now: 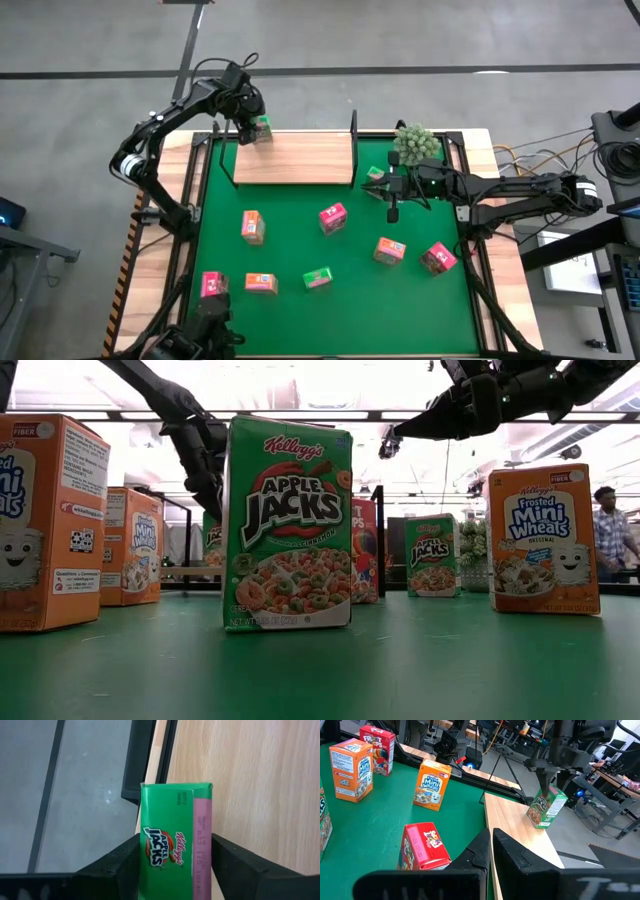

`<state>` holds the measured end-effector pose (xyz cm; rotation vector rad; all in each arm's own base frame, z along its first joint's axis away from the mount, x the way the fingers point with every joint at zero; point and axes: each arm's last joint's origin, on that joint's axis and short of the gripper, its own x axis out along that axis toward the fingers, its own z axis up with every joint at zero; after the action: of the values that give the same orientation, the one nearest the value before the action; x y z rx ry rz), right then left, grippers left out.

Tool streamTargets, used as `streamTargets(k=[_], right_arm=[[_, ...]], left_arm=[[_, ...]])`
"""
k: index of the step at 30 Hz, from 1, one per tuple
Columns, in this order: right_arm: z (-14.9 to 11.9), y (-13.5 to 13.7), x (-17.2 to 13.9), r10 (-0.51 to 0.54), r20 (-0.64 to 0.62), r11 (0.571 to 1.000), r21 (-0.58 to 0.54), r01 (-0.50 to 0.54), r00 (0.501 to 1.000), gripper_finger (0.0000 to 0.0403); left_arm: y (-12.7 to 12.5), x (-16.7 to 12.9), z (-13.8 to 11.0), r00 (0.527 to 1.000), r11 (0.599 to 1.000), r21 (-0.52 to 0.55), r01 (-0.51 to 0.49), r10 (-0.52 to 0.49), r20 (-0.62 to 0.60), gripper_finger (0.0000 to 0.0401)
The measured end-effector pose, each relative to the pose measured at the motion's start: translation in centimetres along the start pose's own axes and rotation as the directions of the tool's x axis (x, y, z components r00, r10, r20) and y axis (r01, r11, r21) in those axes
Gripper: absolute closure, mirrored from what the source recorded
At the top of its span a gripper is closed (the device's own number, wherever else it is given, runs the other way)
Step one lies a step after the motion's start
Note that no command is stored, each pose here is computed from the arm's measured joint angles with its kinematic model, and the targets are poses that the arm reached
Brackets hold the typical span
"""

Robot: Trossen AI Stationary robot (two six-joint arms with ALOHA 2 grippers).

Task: Stack cereal on shelf
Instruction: Put the middle right green cereal box on the shelf

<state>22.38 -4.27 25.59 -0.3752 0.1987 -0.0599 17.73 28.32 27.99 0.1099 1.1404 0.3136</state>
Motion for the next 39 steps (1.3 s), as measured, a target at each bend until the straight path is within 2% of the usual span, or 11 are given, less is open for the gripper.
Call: streamTargets(k=[6, 18, 26, 30, 34, 39], right_arm=[[0.0, 0.0, 0.0, 0.0, 0.0, 1.0, 0.0, 0.0, 1.0, 0.039], [0.1, 0.0, 0.0, -0.003, 0.007, 1.0, -0.001, 0.003, 1.0, 0.039], [0.1, 0.0, 0.0, -0.003, 0.007, 1.0, -0.001, 0.003, 1.0, 0.039], [0.1, 0.0, 0.0, -0.003, 0.007, 1.0, -0.001, 0.003, 1.0, 0.039], [0.1, 0.0, 0.0, -0.003, 0.007, 1.0, -0.001, 0.003, 1.0, 0.039], [0.1, 0.0, 0.0, -0.003, 0.007, 1.0, -0.008, 0.003, 1.0, 0.039]], left_arm=[[0.0, -0.4, 0.2, 1.0, 1.0, -0.01, 0.005, -0.005, -0.005, 0.0181], [0.1, -3.0, 1.9, 1.0, 0.997, -0.075, 0.013, -0.012, 0.01, 0.018], [-1.1, -3.2, 3.1, 0.999, 0.998, -0.045, 0.042, -0.042, 0.011, 0.021], [-1.0, -3.1, 3.7, 1.0, 0.999, -0.054, -0.003, 0.005, 0.028, 0.024], [-0.3, -3.2, 4.4, 0.992, 0.993, -0.09, -0.075, 0.083, 0.095, 0.0274], [0.8, -3.4, 4.8, 0.963, 0.963, -0.119, -0.243, 0.254, 0.088, 0.0317]])
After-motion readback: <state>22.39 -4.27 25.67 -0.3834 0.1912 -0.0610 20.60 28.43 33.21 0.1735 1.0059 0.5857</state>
